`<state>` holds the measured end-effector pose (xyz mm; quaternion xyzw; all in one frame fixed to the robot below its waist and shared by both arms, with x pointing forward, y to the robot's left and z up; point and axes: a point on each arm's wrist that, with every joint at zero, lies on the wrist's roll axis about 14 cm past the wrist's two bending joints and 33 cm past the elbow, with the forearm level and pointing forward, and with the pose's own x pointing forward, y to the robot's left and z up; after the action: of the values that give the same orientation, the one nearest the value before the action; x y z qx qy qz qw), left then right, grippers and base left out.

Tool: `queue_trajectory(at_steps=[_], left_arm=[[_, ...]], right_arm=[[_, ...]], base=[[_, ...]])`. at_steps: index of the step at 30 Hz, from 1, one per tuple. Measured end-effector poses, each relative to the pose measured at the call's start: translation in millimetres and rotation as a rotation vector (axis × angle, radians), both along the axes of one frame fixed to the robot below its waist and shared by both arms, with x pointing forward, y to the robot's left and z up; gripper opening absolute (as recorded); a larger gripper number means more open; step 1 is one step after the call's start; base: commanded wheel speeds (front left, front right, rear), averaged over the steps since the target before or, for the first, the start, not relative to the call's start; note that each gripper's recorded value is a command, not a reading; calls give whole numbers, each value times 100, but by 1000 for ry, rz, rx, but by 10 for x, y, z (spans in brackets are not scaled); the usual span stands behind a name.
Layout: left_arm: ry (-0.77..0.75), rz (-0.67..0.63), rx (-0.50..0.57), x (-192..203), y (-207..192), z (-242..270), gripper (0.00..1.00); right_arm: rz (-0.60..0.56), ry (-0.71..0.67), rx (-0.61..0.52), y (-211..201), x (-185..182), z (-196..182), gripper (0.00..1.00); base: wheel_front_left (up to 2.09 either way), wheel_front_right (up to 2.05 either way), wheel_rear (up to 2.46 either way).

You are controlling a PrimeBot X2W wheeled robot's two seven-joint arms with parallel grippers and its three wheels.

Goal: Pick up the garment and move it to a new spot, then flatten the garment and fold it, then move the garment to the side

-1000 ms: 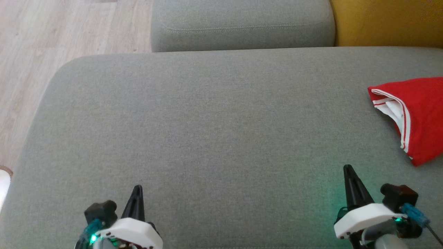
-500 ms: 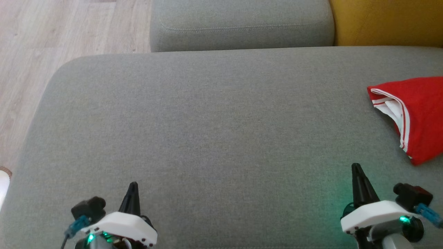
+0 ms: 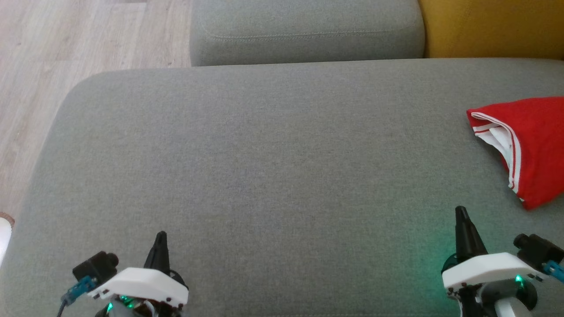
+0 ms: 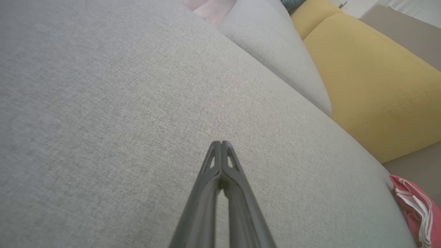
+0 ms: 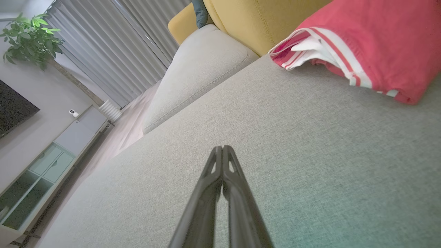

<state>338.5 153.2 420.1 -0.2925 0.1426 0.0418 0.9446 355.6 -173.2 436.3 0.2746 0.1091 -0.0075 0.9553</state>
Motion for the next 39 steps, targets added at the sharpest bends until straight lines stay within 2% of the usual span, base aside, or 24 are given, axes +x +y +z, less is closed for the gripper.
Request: queue_trajectory(at_steps=[39], left_arm=[[-4, 97, -411, 127, 121, 117, 0]], right_arm=[[-138, 1, 422, -174, 39, 84, 0]], base=[[0, 0, 0]])
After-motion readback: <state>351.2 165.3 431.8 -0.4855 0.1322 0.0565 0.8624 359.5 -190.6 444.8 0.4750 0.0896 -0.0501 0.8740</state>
